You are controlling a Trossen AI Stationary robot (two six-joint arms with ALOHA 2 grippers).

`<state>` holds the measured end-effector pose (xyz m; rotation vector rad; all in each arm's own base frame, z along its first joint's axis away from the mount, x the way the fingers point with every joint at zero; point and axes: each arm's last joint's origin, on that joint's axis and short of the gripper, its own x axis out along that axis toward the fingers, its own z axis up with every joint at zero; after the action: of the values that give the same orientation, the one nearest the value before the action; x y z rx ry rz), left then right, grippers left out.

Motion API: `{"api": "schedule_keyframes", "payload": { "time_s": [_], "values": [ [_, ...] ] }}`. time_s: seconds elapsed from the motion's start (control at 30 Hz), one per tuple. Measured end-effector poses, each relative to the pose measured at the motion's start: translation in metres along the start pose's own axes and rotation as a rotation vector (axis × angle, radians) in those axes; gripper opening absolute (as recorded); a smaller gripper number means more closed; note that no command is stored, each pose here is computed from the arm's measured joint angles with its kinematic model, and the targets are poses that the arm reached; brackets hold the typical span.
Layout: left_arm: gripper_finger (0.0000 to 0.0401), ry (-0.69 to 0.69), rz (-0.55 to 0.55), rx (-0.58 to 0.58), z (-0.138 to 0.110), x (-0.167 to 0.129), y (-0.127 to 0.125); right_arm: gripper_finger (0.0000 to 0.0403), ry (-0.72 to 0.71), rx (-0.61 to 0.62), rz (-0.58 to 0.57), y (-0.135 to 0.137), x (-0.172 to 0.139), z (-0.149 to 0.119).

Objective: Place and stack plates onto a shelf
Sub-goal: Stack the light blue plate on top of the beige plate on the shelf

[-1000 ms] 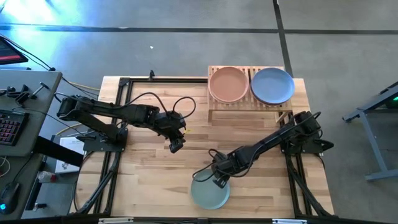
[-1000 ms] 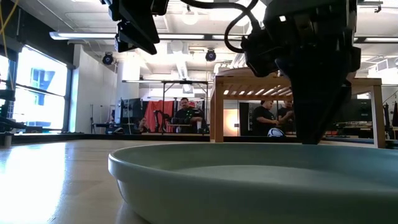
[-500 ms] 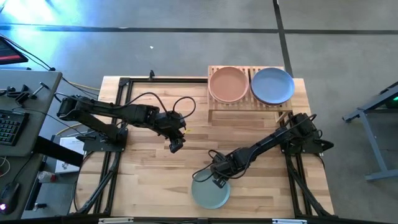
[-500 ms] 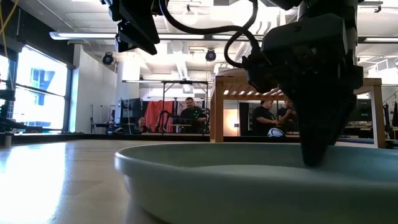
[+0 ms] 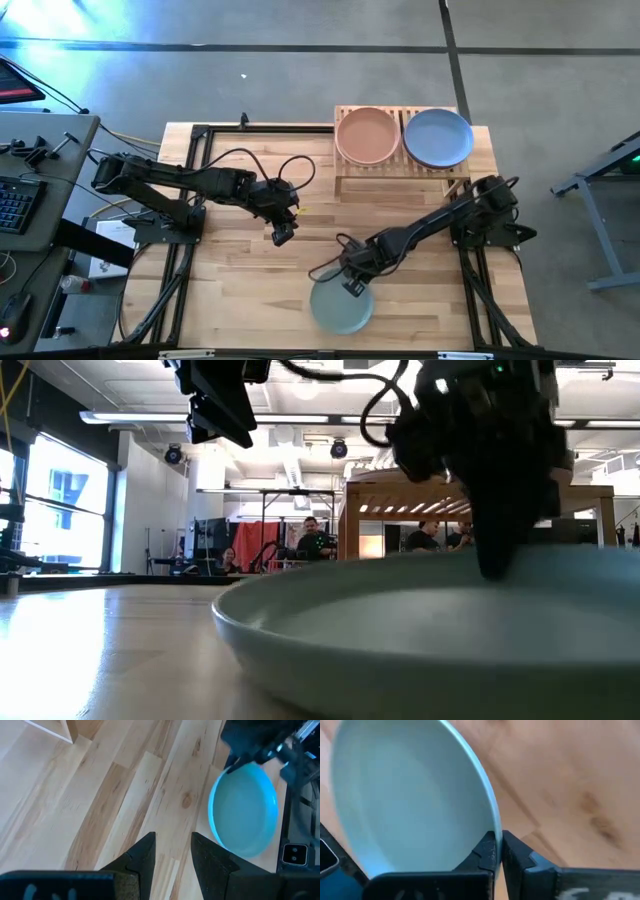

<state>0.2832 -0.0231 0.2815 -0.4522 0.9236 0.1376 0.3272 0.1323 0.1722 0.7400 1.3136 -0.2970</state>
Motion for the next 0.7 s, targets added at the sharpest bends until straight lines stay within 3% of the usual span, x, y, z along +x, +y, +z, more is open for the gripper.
{"api": "schedule_keyframes", "payload": {
  "time_s": [0.47, 0.7],
  "values": [
    [0.0113, -0.019, 0.017, -0.009, 0.003, 0.000, 0.003, 0.0000, -0.147, 0.051, -0.104, -0.046, -0.101, 0.010],
    [0.0113, -0.053, 0.033, -0.003, 0.010, -0.001, 0.013, 0.0000, -0.275, 0.050, -0.039, -0.079, -0.156, 0.023]
  ]
}}
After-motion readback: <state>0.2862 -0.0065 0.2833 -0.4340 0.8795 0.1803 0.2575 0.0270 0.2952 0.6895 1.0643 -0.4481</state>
